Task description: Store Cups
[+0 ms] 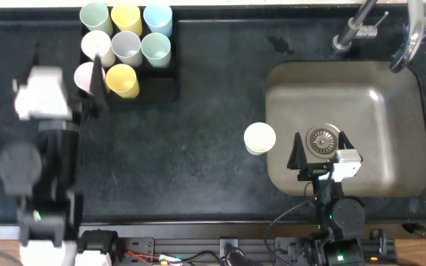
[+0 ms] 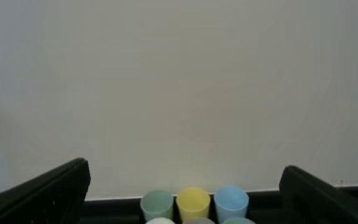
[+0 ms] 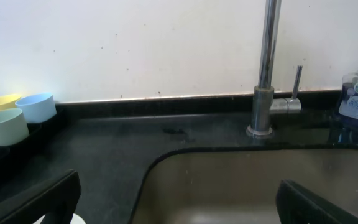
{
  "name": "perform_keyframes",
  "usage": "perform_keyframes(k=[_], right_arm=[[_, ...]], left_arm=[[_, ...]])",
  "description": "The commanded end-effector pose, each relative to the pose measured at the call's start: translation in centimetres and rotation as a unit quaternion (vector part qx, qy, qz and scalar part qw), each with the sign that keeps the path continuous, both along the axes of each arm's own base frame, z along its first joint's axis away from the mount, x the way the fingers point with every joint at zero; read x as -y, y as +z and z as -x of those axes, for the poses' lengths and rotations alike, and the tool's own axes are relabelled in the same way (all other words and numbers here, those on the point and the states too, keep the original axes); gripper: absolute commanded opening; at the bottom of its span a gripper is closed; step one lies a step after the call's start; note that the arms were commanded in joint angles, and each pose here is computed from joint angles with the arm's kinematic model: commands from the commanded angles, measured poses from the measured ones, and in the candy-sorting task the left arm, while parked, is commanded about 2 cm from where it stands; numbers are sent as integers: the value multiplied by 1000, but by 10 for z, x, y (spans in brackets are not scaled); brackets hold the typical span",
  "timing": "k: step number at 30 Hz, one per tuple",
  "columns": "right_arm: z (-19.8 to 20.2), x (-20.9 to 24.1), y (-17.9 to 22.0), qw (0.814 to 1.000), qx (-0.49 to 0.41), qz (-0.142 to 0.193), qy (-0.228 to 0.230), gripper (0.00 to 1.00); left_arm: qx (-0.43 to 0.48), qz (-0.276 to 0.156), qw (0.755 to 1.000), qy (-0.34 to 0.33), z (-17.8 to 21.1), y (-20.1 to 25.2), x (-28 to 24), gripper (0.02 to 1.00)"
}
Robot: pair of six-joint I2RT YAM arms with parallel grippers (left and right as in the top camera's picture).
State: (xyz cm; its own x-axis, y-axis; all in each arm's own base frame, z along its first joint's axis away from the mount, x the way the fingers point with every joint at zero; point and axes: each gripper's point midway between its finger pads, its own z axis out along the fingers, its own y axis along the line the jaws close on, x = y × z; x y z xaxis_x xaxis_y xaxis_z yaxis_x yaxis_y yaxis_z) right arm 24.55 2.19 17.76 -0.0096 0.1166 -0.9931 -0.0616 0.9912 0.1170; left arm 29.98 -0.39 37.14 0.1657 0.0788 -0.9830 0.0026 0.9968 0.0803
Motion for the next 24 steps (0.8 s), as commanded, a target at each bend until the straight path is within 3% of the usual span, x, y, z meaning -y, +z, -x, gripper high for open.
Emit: perform_keyframes(k=[1,11,24], right_arm=[[0,4,-3,1000,1,3,-9,998],[0,4,-3,1000,1,3,-9,996],[0,4,-3,1000,1,3,-9,996]], left_arm=[[2,-9,1000,-6,29,-49,1,1000],[9,101,995,-25,58,-138,1,1000],[-126,104,986,-13,54,-217,3,1000]])
